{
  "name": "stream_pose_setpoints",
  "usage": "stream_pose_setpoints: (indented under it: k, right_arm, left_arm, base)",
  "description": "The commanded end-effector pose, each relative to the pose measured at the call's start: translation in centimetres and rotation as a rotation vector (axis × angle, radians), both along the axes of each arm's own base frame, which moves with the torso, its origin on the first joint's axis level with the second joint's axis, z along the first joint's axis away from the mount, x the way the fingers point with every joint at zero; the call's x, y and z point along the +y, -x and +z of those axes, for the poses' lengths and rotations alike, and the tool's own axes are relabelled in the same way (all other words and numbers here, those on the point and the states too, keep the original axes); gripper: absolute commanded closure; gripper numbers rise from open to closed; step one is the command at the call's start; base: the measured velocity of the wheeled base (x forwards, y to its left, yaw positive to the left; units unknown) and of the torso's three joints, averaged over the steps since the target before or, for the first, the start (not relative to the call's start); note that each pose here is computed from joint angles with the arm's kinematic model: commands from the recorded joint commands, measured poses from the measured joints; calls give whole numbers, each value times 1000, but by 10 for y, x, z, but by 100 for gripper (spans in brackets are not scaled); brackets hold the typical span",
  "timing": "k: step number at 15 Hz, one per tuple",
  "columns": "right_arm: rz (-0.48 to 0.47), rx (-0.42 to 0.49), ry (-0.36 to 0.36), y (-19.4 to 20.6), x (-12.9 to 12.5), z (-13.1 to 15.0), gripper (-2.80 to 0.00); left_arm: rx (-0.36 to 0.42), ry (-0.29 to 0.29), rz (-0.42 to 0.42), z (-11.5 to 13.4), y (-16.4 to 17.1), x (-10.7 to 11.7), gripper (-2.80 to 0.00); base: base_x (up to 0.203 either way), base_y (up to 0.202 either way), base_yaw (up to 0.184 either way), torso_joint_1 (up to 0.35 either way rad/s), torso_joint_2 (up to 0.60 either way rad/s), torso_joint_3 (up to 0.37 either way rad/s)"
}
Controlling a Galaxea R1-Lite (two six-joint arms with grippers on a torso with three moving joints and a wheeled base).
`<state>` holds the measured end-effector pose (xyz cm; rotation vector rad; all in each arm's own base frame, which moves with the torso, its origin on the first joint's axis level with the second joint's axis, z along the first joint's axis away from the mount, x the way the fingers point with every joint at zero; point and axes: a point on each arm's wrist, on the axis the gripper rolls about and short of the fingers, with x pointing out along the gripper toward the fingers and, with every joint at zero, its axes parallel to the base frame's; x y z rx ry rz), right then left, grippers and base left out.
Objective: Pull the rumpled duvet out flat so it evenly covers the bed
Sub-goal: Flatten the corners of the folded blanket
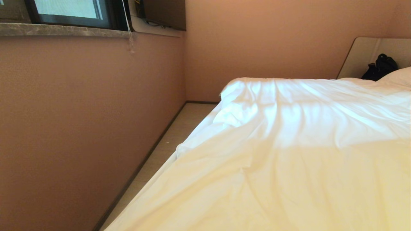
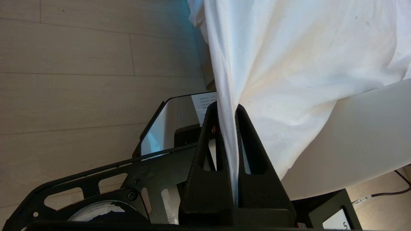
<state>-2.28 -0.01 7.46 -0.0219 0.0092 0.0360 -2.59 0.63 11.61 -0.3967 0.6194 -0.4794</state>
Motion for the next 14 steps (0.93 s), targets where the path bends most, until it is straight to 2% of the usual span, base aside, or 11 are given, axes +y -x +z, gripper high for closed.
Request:
stream_pose_setpoints:
  k: [1, 7, 8, 14]
  right_arm:
    - [1, 0, 0, 0, 0, 0, 0]
    - [1, 0, 1, 0, 0, 0, 0]
    - [1, 0, 1, 0, 0, 0, 0]
    - [1, 0, 0, 0, 0, 0, 0]
  left_arm:
    - [9, -2, 0, -1, 0, 0, 0]
    - [10, -21, 28, -3, -1, 0, 0]
    - [7, -20, 29, -2, -1, 0, -280]
    - [-9, -14, 23, 0, -1, 0, -280]
  base:
    - [0, 0, 0, 0, 0, 0]
    - [0, 0, 0, 0, 0, 0]
    - [0, 0, 0, 0, 0, 0]
    - [0, 0, 0, 0, 0, 0]
